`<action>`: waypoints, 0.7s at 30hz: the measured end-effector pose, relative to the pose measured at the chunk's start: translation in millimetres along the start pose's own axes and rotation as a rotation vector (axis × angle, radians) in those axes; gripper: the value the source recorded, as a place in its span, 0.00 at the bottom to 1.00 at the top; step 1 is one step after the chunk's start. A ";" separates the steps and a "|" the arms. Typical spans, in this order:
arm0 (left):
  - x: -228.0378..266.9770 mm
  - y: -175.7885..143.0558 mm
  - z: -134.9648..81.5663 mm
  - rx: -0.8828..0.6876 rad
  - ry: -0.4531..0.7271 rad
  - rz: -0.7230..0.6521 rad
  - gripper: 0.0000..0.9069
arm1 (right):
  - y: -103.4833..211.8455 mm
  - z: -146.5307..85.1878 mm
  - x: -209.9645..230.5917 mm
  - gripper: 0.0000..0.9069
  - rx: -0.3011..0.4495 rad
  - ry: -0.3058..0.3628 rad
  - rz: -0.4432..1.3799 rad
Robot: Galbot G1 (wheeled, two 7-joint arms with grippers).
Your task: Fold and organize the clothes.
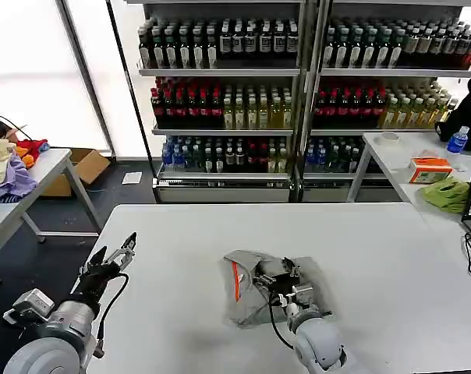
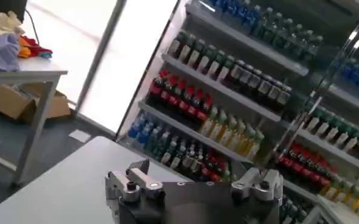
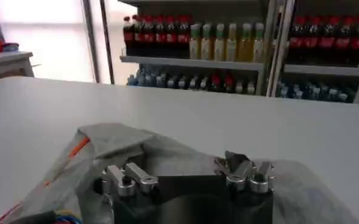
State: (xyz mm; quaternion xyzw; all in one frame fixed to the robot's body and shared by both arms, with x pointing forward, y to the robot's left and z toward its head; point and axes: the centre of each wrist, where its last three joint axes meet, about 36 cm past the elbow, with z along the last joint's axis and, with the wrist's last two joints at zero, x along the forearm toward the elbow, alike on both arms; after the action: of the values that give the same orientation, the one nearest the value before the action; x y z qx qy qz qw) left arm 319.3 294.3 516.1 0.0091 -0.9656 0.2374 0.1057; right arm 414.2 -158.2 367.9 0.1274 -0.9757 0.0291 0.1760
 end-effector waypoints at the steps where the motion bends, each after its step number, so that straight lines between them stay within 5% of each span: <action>1: 0.2 1.5 0.0 0.000 0.000 -0.001 1.00 | -0.4 -2.5 2.4 1.00 0.002 -0.009 -0.001; 13: 6.0 5.1 2.8 -0.015 -0.010 0.028 1.00 | -61.9 -45.8 64.6 1.00 -0.018 -0.199 0.058; 21: 9.0 5.8 18.0 -0.061 -0.016 0.069 1.00 | -110.4 -36.4 116.1 1.00 -0.062 -0.270 0.093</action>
State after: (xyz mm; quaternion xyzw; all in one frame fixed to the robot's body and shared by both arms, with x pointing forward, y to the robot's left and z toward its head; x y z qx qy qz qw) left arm 306.6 291.4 499.7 -0.0256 -0.9730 0.2110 0.0899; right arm 349.8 -288.8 444.0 0.0791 -0.9958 -0.0103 0.0457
